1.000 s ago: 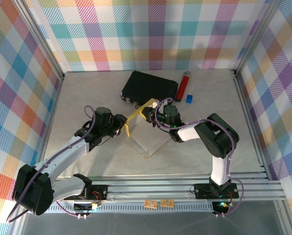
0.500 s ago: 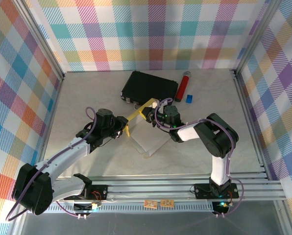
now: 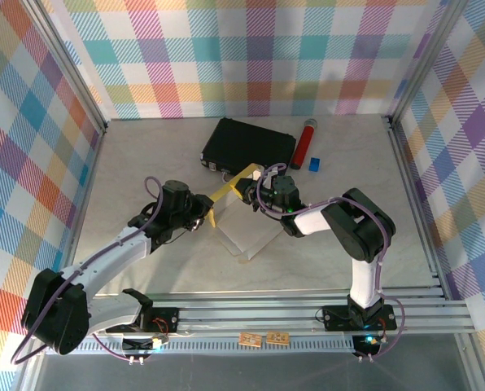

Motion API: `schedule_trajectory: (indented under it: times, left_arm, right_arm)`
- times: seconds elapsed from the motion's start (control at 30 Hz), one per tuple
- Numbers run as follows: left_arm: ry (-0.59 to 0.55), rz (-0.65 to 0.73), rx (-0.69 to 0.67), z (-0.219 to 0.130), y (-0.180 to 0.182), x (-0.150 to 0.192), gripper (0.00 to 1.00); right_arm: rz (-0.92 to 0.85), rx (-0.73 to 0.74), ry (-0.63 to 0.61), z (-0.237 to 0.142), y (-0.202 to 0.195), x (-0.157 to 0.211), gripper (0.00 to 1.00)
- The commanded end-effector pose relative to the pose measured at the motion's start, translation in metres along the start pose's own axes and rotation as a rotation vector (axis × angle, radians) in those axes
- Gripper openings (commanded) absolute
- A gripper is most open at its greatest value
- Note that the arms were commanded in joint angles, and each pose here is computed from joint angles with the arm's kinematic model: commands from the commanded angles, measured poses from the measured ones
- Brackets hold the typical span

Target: Fold the paper box

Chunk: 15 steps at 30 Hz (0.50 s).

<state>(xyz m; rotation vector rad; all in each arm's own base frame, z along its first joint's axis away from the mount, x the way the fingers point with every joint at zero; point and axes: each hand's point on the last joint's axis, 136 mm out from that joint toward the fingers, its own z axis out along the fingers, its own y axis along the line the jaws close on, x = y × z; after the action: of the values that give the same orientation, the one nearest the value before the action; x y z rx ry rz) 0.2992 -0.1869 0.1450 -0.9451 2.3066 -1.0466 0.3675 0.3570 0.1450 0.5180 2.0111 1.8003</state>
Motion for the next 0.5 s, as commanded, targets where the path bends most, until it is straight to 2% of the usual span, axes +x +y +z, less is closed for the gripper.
schedule_trajectory:
  times: [0.0, 0.23, 0.37, 0.47]
  left_arm:
    - [0.036, 0.059, -0.187, 0.0004, 0.0401, 0.0097, 0.23]
    - [0.053, 0.076, -0.219, 0.0031, 0.0471, 0.0134, 0.22]
    - [0.054, 0.077, -0.221, 0.0057, 0.0483, 0.0137, 0.08]
    - [0.044, 0.083, -0.203, 0.0037, 0.0417, 0.0115, 0.06]
  right_arm:
    - [0.037, 0.107, 0.012, 0.0014, -0.0371, 0.0023, 0.00]
    - [0.040, 0.109, 0.016, 0.0027, -0.0386, 0.0029, 0.00]
    - [0.043, 0.113, 0.019, 0.0032, -0.0399, 0.0036, 0.00]
    - [0.043, 0.114, 0.020, 0.0030, -0.0398, 0.0035, 0.00]
